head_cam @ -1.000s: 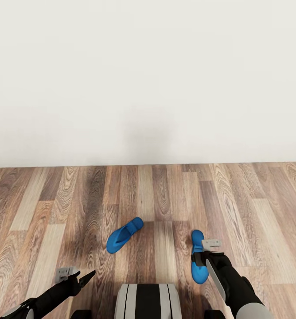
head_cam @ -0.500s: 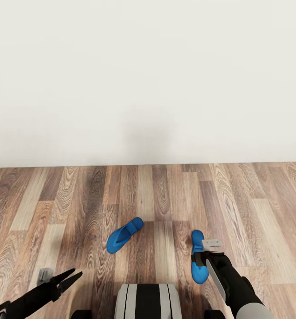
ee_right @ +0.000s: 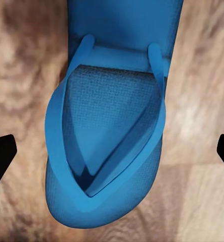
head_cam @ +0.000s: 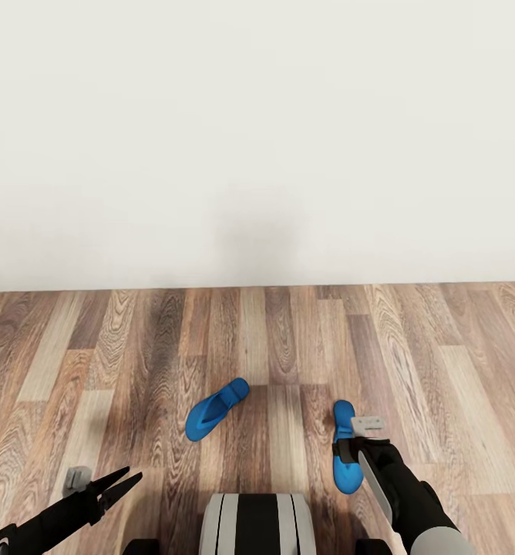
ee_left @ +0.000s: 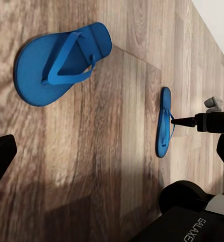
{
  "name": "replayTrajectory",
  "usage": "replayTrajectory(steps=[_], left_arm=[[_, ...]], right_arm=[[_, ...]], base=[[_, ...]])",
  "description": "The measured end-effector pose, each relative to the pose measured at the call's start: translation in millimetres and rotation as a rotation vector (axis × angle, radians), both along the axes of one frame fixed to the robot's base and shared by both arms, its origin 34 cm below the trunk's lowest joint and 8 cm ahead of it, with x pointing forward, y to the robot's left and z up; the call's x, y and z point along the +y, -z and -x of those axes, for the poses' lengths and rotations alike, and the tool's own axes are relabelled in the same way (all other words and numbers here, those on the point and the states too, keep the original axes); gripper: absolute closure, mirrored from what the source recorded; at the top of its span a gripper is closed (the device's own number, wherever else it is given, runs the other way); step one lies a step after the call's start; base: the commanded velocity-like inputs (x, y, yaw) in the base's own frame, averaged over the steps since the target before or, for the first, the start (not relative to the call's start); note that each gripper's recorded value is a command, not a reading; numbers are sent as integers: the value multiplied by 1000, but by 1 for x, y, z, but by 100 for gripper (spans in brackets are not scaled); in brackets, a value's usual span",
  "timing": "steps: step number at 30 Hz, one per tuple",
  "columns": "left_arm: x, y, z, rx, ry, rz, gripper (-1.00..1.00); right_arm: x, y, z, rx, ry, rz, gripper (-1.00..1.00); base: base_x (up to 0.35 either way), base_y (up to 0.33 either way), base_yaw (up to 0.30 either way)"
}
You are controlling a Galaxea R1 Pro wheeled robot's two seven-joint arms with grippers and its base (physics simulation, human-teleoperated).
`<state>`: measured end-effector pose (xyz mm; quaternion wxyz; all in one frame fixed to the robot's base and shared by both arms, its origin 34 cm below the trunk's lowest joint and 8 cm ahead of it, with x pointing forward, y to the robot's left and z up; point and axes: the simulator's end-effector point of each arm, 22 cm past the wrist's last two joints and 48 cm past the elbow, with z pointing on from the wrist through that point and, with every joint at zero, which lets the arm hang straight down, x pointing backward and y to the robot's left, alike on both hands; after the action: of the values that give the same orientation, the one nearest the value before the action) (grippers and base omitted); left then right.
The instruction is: In the bedroom, move the book from the bed onto either nightstand, and place the two sandals side by side next to the bed.
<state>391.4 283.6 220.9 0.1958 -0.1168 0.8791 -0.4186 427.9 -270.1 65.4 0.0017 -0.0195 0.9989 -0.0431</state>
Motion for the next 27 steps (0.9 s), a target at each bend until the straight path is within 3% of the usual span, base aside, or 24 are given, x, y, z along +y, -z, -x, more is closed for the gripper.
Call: replayTrajectory(steps=[27], left_arm=[[0,19,16,59,-1,-2,-100]], right_arm=[[0,20,25,57,0,0,-100]], base=[[0,0,0]])
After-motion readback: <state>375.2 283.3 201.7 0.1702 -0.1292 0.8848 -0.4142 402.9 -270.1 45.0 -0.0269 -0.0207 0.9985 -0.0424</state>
